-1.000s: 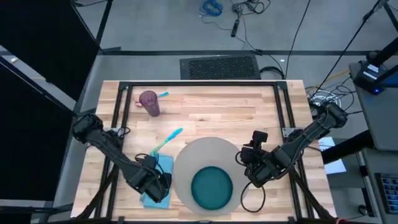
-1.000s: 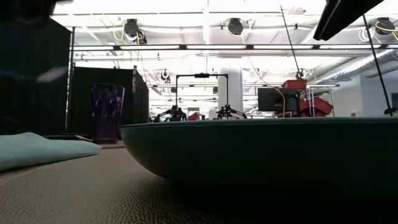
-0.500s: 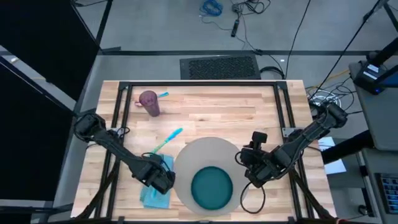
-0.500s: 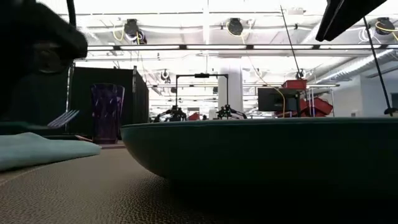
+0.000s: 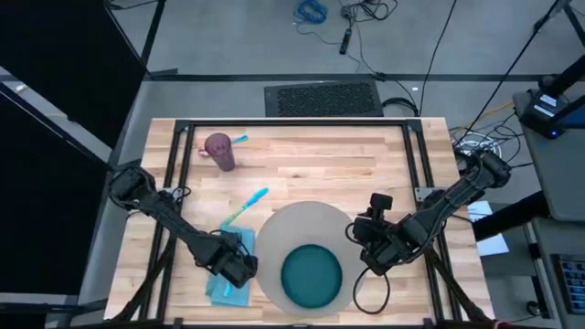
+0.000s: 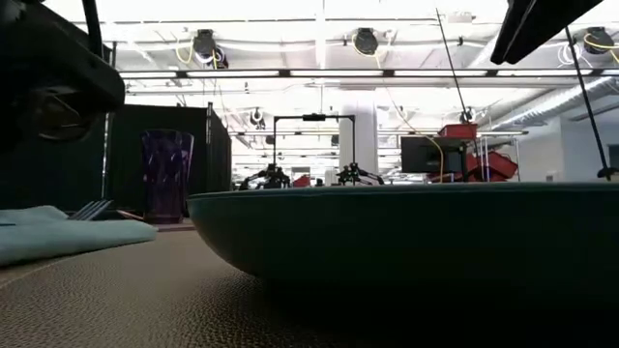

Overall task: Set table place
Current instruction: Put the blue fork on the top of the blue napkin, then move the blue knife from the top of the blue napkin

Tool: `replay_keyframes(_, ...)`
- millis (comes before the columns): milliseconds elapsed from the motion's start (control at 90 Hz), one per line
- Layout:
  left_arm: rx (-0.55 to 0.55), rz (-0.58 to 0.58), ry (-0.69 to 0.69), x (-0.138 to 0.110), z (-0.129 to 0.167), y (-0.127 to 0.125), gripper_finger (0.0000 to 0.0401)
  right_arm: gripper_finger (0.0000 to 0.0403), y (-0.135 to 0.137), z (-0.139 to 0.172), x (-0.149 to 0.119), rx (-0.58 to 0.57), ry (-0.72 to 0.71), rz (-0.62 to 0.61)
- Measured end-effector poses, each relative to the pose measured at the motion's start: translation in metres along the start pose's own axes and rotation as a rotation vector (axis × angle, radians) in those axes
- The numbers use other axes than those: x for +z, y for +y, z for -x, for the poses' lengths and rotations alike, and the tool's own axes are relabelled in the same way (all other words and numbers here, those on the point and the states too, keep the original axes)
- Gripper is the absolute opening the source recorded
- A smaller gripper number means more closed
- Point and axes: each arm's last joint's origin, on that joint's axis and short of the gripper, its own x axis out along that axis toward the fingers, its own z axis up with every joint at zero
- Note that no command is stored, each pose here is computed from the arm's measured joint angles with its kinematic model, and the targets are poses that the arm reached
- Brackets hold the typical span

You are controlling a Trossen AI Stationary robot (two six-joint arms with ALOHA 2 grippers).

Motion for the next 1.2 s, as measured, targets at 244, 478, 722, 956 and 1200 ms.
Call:
replay_keyframes(244, 0.007, 0.059, 0.007, 0.000, 0.000, 0.000, 0.0000, 0.0157, 0.000, 0.000, 0.000, 0.002, -0.002, -0.004)
replay_keyframes(478, 0.008, 0.052, 0.007, 0.000, 0.000, 0.000, 0.0028, 0.0157, 0.000, 0.000, 0.000, 0.002, -0.002, -0.005)
replay_keyframes(722, -0.003, 0.050, 0.013, 0.000, 0.000, -0.001, 0.0058, 0.0157, 0.000, 0.000, 0.000, 0.002, -0.002, -0.005)
replay_keyframes(956, -0.028, -0.039, -0.012, 0.007, 0.006, -0.009, 0.0063, 0.0157, 0.000, 0.000, 0.000, 0.001, -0.002, 0.009)
replay_keyframes(1200, -0.002, -0.115, -0.175, 0.024, 0.062, -0.002, 0.0063, 0.0157, 0.000, 0.000, 0.000, -0.002, 0.001, 0.060)
